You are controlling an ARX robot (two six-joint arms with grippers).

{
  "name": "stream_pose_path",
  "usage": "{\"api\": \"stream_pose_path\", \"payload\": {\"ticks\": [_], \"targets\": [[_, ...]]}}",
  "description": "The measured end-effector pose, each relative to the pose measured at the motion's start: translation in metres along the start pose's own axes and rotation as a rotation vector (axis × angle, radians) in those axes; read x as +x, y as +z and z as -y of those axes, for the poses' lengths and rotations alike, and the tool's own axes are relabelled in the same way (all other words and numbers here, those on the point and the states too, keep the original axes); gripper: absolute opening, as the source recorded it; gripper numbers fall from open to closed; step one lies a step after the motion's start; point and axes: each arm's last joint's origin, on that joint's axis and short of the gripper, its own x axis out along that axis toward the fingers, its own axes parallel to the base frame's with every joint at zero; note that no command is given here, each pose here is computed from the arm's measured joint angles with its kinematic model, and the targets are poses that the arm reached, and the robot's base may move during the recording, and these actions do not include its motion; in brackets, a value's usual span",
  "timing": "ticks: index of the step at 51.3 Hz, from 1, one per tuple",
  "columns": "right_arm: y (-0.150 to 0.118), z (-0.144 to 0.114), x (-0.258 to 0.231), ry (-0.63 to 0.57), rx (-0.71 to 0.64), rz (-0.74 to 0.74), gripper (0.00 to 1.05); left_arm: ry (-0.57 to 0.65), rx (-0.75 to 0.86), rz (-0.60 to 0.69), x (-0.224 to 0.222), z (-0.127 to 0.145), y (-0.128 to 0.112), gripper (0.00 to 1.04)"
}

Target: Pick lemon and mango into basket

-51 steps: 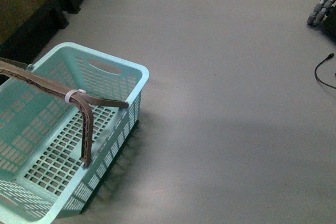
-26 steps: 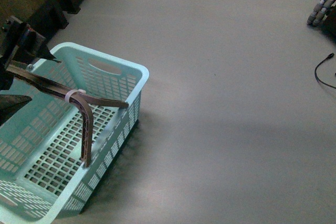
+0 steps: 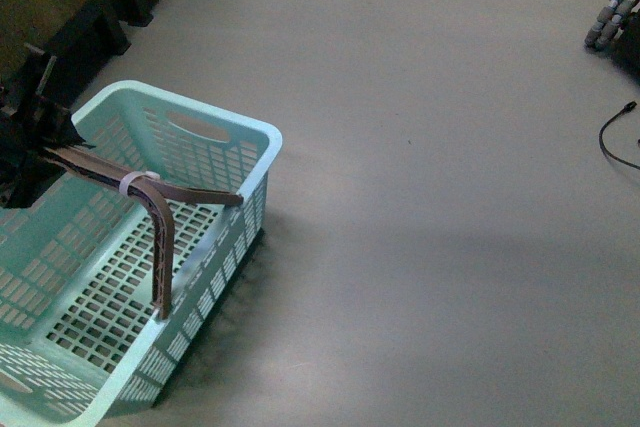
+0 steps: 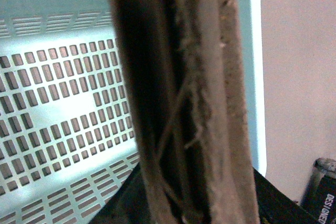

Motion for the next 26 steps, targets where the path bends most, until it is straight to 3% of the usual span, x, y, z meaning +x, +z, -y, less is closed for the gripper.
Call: {"api": "stream_pose_path", "payload": {"ticks": [9, 21, 26], "targets": [[0.0, 0.0, 0.0, 0.0, 0.0, 0.0, 0.96, 0.002, -0.071, 0.013, -0.005, 0.001, 0.005, 0.06], [0.0, 0.0, 0.0, 0.0, 0.0, 0.0, 0.96, 0.002, -0.104, 0.027, -0.034, 0.002, 0.008, 0.06], [0.0, 0.0, 0.0, 0.0, 0.0, 0.0, 0.96, -0.033, -0.14, 0.056, -0.068, 0.009, 0.013, 0.05]]}}
